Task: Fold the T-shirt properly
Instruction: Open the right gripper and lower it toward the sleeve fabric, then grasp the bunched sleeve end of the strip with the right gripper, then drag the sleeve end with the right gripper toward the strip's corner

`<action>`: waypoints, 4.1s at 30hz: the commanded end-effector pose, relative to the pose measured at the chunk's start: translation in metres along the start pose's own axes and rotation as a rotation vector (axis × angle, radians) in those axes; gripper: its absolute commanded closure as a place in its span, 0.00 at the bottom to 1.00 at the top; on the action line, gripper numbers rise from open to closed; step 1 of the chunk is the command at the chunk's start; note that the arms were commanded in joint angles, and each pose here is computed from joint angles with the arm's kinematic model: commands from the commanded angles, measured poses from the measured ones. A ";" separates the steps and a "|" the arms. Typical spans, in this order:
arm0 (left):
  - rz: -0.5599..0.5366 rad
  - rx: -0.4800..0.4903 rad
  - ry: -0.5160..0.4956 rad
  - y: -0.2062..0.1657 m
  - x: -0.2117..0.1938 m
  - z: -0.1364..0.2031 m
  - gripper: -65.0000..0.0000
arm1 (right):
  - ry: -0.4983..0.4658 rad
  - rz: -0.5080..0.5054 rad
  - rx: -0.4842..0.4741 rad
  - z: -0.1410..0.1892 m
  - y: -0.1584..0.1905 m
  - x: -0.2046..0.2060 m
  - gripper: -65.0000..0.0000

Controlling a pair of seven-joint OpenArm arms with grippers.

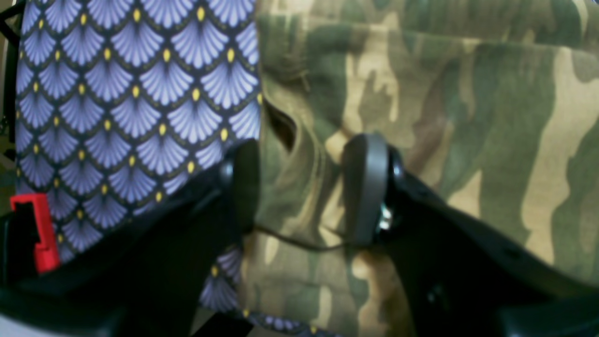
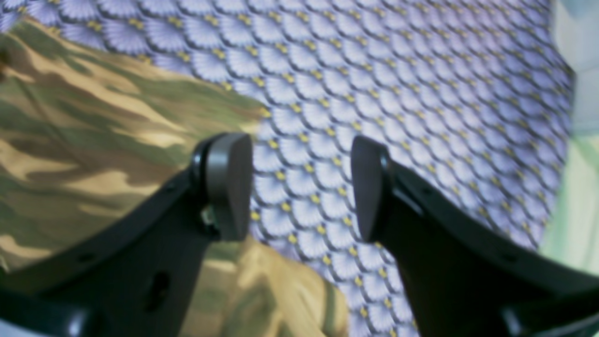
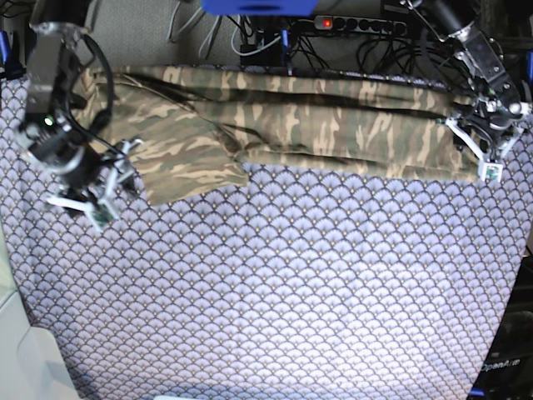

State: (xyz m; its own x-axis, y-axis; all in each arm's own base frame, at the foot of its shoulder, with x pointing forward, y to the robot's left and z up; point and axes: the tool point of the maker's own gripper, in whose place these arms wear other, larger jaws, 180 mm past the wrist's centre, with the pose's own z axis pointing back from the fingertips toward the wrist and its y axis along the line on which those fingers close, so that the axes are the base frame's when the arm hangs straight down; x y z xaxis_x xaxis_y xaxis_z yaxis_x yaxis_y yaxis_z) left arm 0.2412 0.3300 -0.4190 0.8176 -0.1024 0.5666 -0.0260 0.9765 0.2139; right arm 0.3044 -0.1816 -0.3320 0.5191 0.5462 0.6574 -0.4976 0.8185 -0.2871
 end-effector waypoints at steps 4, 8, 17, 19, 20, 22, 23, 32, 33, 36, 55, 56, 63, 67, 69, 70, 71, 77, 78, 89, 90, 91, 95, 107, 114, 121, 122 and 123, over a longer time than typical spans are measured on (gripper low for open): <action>-0.003 0.023 -0.027 0.009 0.009 0.004 0.55 | 0.017 -0.036 0.044 -0.025 0.001 0.000 0.46; -0.004 0.024 -0.026 0.009 0.009 0.004 0.55 | 0.061 -0.101 0.084 -0.051 -0.002 -0.013 0.46; -0.007 0.025 -0.020 0.009 0.008 0.004 0.55 | 0.079 -0.205 0.142 -0.085 -0.002 -0.029 0.46; -0.007 0.025 -0.018 0.009 0.008 0.004 0.55 | 0.084 -0.218 0.150 -0.088 -0.001 -0.032 0.46; -0.007 0.025 -0.020 0.009 0.009 0.004 0.55 | 0.084 -0.223 0.153 -0.090 0.000 -0.033 0.46; -0.007 0.025 -0.020 0.009 0.009 0.004 0.55 | 0.083 -0.225 0.154 -0.091 -0.001 -0.031 0.46; -0.007 0.025 -0.020 0.009 0.009 0.004 0.55 | 0.081 -0.227 0.156 -0.091 0.000 -0.030 0.46; -0.010 0.022 -0.022 0.008 0.010 0.003 0.55 | 0.055 -0.213 0.150 -0.088 0.002 -0.019 0.46; -0.010 0.022 -0.022 0.008 0.010 0.003 0.55 | 0.056 -0.214 0.152 -0.088 0.003 -0.019 0.46; -0.010 0.022 -0.022 0.008 0.010 0.003 0.55 | 0.068 -0.219 0.160 -0.088 0.008 -0.026 0.46; -0.009 0.022 -0.027 0.008 0.011 0.003 0.55 | 0.078 -0.245 0.201 -0.090 0.033 -0.032 0.53; -0.009 0.022 -0.027 0.008 0.011 0.003 0.55 | 0.080 -0.245 0.202 -0.090 0.034 -0.033 0.55; -0.009 0.021 -0.027 0.008 0.011 0.003 0.55 | 0.083 -0.245 0.203 -0.089 0.035 -0.035 0.83; -0.008 0.020 -0.026 0.007 0.011 0.002 0.55 | 0.068 -0.237 0.194 -0.085 0.034 -0.033 1.00; -0.008 0.020 -0.028 0.007 0.011 0.002 0.55 | 0.040 -0.212 0.177 -0.077 0.033 -0.025 1.00; -0.008 0.019 -0.026 0.007 0.011 0.002 0.55 | 0.024 -0.197 0.166 -0.071 0.032 -0.020 1.00; -0.008 0.019 -0.026 0.007 0.011 0.002 0.55 | 0.006 -0.180 0.155 -0.065 0.031 -0.014 1.00; -0.007 0.018 -0.025 0.007 0.010 0.002 0.55 | -0.048 -0.126 0.125 -0.041 0.036 -0.002 1.00; -0.007 0.018 -0.025 0.007 0.010 0.002 0.55 | -0.049 -0.122 0.124 -0.038 0.038 -0.002 1.00; -0.008 0.016 -0.024 0.006 0.010 0.002 0.55 | -0.108 -0.036 0.113 0.011 0.054 0.006 1.00; -0.009 0.017 -0.024 0.007 0.010 0.002 0.55 | -0.118 -0.031 0.121 0.016 0.056 0.007 1.00; -0.009 0.017 -0.024 0.007 0.010 0.002 0.55 | -0.123 -0.027 0.134 0.021 0.057 0.006 1.00; -0.011 0.020 -0.025 0.008 0.011 0.002 0.55 | -0.124 -0.045 0.204 0.031 0.066 -0.006 1.00; -0.013 0.022 -0.026 0.010 0.011 0.002 0.55 | -0.154 -0.086 0.328 0.057 0.085 -0.030 1.00; -0.014 0.023 -0.025 0.010 0.011 0.002 0.55 | -0.182 -0.081 0.363 0.070 0.092 -0.038 1.00; -0.015 0.024 -0.025 0.010 0.011 0.002 0.55 | -0.194 -0.083 0.387 0.081 0.096 -0.046 1.00; -0.015 0.024 -0.025 0.010 0.011 0.002 0.55 | -0.198 -0.089 0.391 0.082 0.098 -0.047 1.00; -0.015 0.024 -0.025 0.010 0.011 0.002 0.55 | -0.198 -0.092 0.393 0.083 0.098 -0.048 1.00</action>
State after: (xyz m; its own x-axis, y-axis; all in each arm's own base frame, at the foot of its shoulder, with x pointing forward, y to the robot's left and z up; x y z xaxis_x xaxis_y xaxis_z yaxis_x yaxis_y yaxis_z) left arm 0.2413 0.3323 -0.4192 0.8210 -0.1079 0.5607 -0.0230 0.9749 0.2213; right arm 0.1658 -0.1433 -0.3460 0.4842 0.4177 0.7688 -0.6971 0.7152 0.0504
